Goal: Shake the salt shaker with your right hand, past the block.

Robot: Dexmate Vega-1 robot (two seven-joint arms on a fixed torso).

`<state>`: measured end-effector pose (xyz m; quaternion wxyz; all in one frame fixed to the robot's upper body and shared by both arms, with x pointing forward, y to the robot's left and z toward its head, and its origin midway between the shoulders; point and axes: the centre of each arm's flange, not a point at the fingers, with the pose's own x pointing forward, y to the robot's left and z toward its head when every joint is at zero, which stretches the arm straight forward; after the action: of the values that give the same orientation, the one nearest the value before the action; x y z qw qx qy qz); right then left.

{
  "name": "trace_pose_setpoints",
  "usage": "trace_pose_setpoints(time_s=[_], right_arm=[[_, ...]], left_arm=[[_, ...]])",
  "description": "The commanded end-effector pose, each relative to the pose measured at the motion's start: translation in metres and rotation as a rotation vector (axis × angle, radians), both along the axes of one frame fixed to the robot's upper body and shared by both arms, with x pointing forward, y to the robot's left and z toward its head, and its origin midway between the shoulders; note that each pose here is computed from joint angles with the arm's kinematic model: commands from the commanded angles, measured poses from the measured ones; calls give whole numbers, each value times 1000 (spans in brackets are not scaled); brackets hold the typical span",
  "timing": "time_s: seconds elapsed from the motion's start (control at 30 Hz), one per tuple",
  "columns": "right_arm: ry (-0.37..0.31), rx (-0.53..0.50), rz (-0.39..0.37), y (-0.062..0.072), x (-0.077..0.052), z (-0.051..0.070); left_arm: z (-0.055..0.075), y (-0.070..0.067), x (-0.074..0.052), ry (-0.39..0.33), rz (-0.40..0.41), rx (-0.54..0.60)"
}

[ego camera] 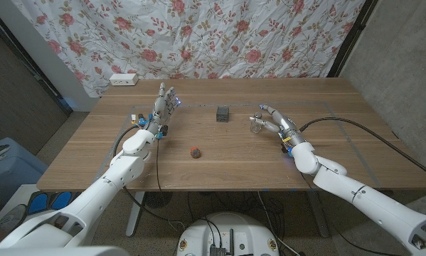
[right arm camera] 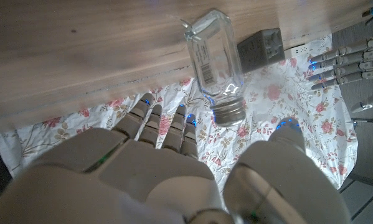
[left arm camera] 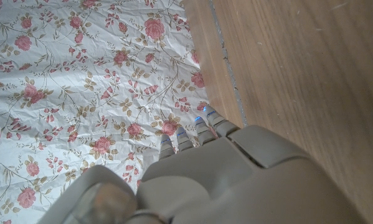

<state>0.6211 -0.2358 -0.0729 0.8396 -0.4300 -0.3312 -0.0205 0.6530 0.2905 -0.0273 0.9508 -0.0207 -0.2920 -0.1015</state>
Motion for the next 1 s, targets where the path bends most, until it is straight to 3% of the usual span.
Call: trace_pose_setpoints(time_s=[0.03, 0.53, 1.0], right_arm=[[35, 121, 100, 2, 5, 10], [76, 244, 202, -1, 13, 18], [109, 454, 227, -23, 15, 20]], left_arm=[[0, 0, 0, 0, 0, 0], [0, 0, 0, 0, 0, 0], [0, 0, 0, 0, 0, 0]])
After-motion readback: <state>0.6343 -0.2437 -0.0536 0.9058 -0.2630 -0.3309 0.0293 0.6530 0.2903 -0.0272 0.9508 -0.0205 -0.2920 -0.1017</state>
